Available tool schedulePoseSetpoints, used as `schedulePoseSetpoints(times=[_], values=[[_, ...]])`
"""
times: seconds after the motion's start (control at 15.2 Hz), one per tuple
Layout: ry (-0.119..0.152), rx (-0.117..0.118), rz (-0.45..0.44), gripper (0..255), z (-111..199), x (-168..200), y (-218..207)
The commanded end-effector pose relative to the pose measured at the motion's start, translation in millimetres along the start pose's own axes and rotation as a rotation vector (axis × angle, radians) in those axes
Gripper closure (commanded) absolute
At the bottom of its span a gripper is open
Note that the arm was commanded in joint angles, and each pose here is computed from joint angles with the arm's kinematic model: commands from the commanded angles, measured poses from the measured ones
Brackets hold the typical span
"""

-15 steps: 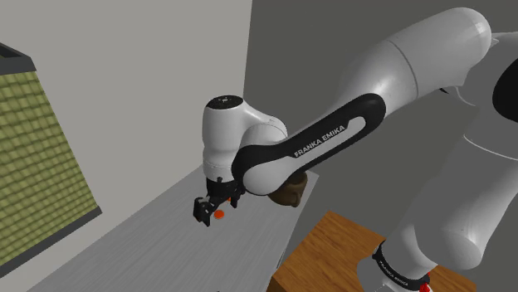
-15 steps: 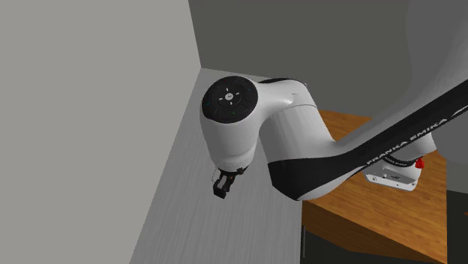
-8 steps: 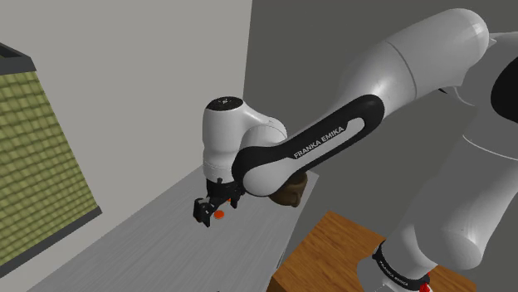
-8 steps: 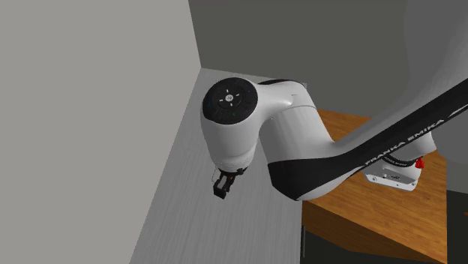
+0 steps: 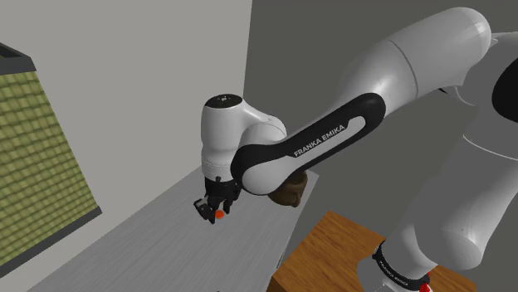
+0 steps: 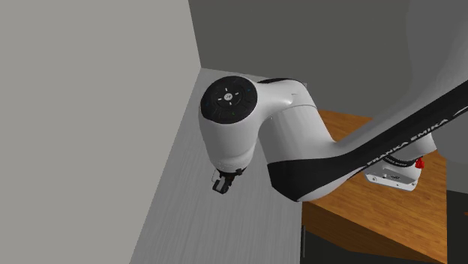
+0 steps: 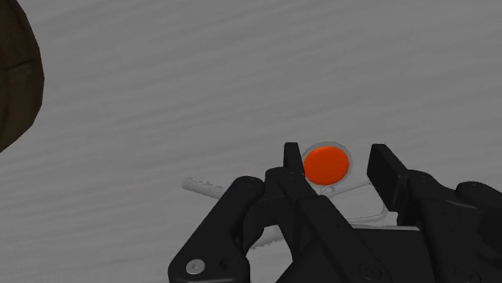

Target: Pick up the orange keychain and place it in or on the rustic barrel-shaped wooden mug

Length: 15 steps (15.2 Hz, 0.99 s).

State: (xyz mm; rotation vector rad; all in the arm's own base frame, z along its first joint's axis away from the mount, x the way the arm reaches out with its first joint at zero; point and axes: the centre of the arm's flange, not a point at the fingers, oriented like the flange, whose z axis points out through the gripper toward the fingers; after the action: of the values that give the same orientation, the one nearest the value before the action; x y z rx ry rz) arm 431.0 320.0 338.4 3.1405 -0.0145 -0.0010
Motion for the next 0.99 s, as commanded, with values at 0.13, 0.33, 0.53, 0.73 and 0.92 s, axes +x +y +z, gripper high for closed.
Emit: schedulePoseSetpoints(times=[0.13,0.33,0.53,0.73,0.92], values=[[-0.009,-0.003,0.003,255,0.5,-1.4,3.3],[-0.008,-0.003,0.003,255,-15.3,-1.4,3.3],[-0.008,-0.003,0.003,255,-31.1,-1.4,3.4],[-0.008,-0.003,0.003,255,-47.0,-1.4,3.4],[-0.008,-0.003,0.003,255,-62.8,-1.5,3.4]])
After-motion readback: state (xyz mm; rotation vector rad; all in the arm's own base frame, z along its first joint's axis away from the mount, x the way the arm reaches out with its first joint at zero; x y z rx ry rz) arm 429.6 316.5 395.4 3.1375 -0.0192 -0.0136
